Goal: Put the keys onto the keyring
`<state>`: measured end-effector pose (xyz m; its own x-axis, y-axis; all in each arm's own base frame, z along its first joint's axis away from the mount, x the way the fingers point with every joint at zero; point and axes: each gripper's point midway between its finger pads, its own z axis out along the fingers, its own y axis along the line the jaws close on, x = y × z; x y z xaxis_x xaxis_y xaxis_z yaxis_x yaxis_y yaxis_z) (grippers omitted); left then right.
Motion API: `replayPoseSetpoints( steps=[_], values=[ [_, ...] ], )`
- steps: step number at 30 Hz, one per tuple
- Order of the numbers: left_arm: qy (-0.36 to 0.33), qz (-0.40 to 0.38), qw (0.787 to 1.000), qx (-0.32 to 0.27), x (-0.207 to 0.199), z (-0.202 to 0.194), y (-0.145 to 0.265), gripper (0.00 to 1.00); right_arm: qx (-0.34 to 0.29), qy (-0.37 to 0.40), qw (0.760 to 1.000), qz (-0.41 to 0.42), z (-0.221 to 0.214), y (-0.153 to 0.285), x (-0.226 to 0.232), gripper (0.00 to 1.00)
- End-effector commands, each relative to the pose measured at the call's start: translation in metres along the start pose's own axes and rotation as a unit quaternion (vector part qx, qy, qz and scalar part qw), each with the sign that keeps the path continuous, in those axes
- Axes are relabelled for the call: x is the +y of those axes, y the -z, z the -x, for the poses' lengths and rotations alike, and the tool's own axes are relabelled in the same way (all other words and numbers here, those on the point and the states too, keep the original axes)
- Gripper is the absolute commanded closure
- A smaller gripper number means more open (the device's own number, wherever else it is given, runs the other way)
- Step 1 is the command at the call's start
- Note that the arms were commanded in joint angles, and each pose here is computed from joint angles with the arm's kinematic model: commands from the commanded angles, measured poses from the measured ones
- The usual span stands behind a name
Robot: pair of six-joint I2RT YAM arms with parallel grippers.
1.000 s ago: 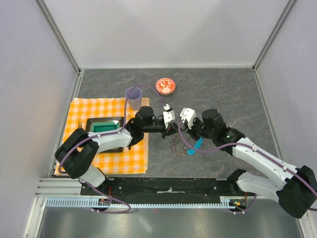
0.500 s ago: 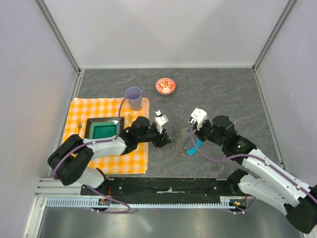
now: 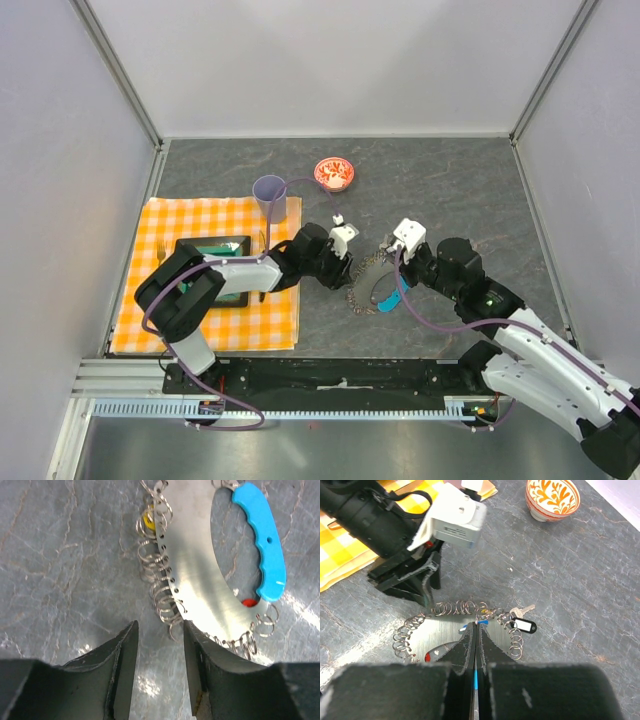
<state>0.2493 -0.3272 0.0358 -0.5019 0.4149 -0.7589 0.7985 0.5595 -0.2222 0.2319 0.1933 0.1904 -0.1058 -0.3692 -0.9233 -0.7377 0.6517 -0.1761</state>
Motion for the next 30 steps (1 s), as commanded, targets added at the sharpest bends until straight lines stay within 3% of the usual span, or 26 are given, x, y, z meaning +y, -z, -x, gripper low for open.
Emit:
replayPoseSetpoints(
  steps=[1, 8, 20, 30],
  values=[
    [0.006, 0.010, 1.000, -0.003, 0.004, 0.018, -0.013, 0.51, -0.035, -0.003, 0.999, -0.008, 0.018, 0.004, -0.003, 1.00],
    [0.032, -0.004, 0.998, 0.045, 0.002, 0.000, -0.028, 0.51, -0.049, -0.002, 0.999, -0.011, 0.024, 0.009, -0.003, 1.00],
    [0.101, -0.073, 0.990, 0.068, -0.032, -0.009, -0.017, 0.57, -0.064, -0.002, 0.998, -0.012, 0.032, 0.016, -0.004, 1.00],
    [0.116, -0.064, 0.988, 0.073, -0.036, -0.010, -0.024, 0.63, -0.074, -0.004, 0.997, -0.006, 0.036, 0.019, -0.001, 1.00]
  ],
)
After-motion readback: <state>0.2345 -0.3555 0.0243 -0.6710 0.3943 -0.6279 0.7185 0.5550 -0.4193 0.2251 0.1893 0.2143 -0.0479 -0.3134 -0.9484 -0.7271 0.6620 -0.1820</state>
